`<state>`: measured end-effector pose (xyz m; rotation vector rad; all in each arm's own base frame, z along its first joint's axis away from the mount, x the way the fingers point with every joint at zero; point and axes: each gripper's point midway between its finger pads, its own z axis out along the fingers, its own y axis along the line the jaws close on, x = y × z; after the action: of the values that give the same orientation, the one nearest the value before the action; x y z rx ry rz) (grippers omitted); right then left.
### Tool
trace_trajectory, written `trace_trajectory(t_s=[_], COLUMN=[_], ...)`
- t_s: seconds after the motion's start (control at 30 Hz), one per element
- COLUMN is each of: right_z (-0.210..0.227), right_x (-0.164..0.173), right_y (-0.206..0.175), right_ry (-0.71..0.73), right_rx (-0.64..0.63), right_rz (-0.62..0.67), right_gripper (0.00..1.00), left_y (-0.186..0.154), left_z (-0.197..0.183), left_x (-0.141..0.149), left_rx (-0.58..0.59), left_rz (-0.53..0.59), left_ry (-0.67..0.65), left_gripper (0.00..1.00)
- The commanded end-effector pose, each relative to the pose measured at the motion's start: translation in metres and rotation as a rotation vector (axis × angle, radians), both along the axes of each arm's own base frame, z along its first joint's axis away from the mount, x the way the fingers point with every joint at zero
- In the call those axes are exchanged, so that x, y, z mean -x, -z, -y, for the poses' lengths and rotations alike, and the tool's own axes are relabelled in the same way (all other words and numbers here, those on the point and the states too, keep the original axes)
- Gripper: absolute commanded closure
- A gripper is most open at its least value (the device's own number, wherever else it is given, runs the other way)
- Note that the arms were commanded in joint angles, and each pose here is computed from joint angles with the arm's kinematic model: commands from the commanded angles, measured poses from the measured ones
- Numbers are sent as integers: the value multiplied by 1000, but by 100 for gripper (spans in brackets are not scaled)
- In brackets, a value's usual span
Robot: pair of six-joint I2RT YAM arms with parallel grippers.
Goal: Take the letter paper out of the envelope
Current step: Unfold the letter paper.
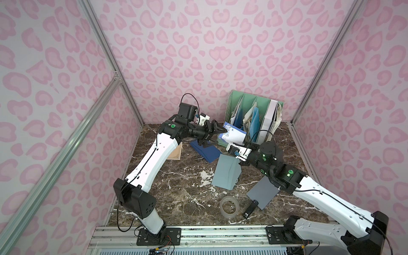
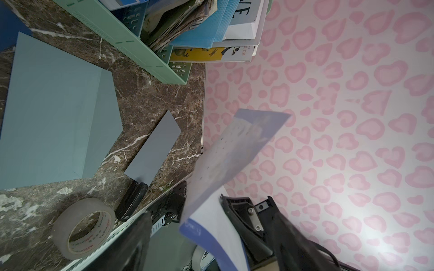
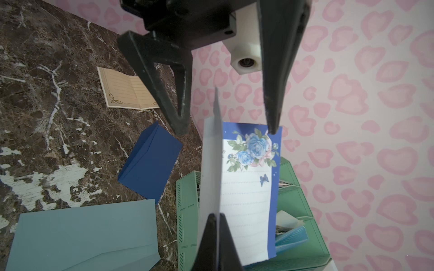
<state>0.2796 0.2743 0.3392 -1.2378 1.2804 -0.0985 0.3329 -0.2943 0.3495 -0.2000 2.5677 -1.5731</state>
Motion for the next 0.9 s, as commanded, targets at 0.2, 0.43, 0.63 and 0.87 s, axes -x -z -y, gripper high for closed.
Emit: trace_trajectory(t_s=[0.2,0.43,0.63,0.87], right_z=[-7,-6,-13,-15], right_x=[8,4,18,38], right_y=[-8,-8,-9,9], right_ry=[-34,1,-24,-34], right_rx=[-4,3,-4,-12], right_rz=[21,50,40,-32], right_gripper=[100,100,100,100], left_y=[12,15,12,-5], left_z=[19,23,21,18], left_x=[2,8,-1,-13], left_rx=[-10,14,6,47], left_rz=[10,-17,13,75], left_ry=[59,61,25,-18], left_gripper=[31,64,86,96])
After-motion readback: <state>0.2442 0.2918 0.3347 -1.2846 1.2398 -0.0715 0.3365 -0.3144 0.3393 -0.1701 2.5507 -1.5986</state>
